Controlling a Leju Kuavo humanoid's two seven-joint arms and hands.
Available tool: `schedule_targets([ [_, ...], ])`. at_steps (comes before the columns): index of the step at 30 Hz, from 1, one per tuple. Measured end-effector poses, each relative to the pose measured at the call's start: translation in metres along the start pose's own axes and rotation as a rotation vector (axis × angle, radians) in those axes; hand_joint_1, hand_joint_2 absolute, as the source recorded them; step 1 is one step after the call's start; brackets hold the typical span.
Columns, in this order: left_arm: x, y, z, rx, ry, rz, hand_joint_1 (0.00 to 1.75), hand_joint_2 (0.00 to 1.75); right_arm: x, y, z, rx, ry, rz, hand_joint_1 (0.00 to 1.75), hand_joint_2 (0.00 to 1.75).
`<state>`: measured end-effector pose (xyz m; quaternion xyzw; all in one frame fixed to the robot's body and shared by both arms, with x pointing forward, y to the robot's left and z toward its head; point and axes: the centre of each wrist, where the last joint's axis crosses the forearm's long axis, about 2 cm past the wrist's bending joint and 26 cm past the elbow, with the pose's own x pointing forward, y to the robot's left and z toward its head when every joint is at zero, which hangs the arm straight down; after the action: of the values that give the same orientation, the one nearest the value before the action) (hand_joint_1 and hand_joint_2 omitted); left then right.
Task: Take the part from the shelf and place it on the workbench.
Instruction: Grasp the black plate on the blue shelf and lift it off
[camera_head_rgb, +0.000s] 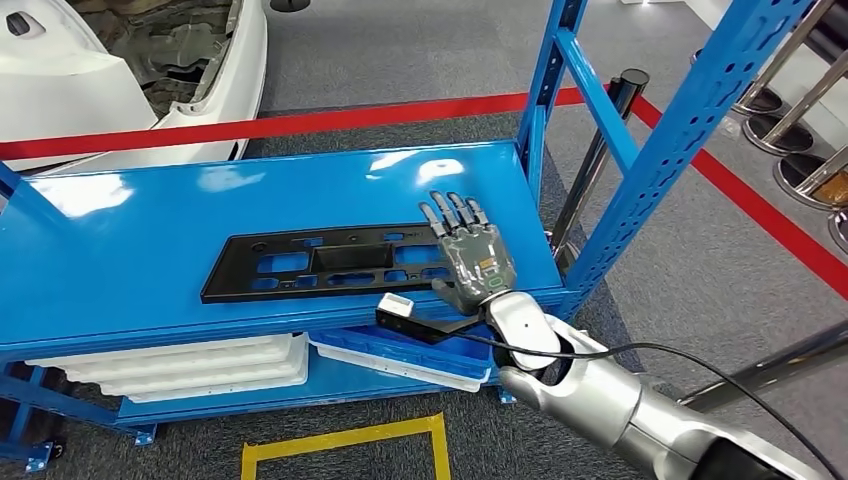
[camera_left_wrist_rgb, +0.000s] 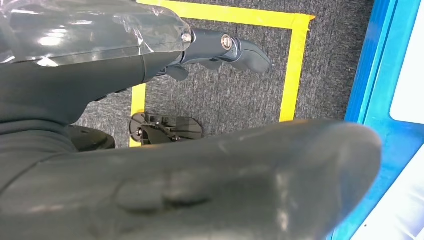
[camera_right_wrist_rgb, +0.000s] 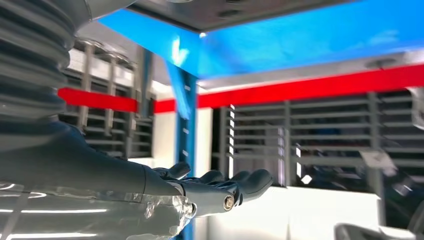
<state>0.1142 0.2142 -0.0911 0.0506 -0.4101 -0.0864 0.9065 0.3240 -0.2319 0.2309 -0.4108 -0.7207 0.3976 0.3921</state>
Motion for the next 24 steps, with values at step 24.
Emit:
schedule_targets([
  [24,0.0,0.0,0.0,-0.01,0.003,0.01,0.0,0.0,-0.071,0.008,-0.006,0.143,0.084,-0.296,0.0,1.75],
])
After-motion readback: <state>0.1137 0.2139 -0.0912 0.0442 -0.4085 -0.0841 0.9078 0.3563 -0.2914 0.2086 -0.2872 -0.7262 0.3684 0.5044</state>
